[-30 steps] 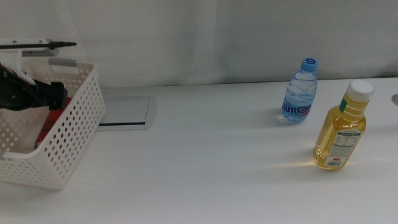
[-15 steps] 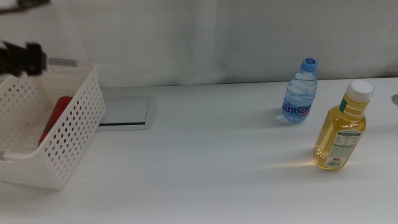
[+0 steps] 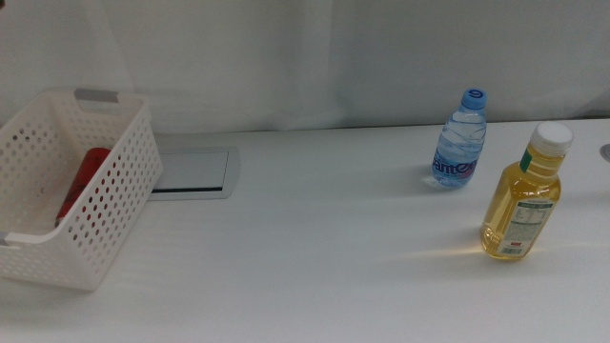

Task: Use arms to grab the bottles and put them into the dustbin to the left of the table.

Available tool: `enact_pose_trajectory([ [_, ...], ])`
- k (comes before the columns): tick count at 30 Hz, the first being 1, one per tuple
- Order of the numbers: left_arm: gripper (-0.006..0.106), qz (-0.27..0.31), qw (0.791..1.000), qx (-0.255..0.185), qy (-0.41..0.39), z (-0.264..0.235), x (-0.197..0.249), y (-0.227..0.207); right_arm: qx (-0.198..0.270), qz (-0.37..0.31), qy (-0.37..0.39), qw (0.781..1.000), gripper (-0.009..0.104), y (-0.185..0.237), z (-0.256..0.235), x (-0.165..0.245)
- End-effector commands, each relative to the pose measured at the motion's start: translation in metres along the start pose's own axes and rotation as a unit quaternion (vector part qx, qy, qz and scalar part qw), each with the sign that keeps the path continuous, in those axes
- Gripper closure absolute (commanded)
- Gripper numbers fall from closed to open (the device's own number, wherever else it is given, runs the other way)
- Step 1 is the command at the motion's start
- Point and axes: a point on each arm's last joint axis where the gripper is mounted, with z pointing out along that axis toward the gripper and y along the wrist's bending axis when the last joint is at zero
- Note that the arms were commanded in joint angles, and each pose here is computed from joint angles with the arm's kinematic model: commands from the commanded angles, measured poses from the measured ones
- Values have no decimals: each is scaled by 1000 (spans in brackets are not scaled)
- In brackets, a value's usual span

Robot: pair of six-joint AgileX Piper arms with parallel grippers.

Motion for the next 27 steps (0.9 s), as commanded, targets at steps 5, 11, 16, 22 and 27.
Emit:
enact_pose_trajectory([
  [5,7,10,996,40,-81,-63,37,-19,0,-3,-20,1000,-8,0,-3,-1],
  [11,7,-21,993,40,-111,-90,120,-24,0,-3,-27,1000,-8,0,-3,-2],
  [16,7,-85,988,54,-120,-91,189,-32,0,-3,-37,999,-8,0,-3,-4],
  [22,7,-123,981,51,-138,-71,257,-37,0,-3,-73,997,-8,0,-4,-10],
  [27,7,-107,990,48,-78,-57,293,-41,-1,-3,-85,996,-8,1,-5,-18],
])
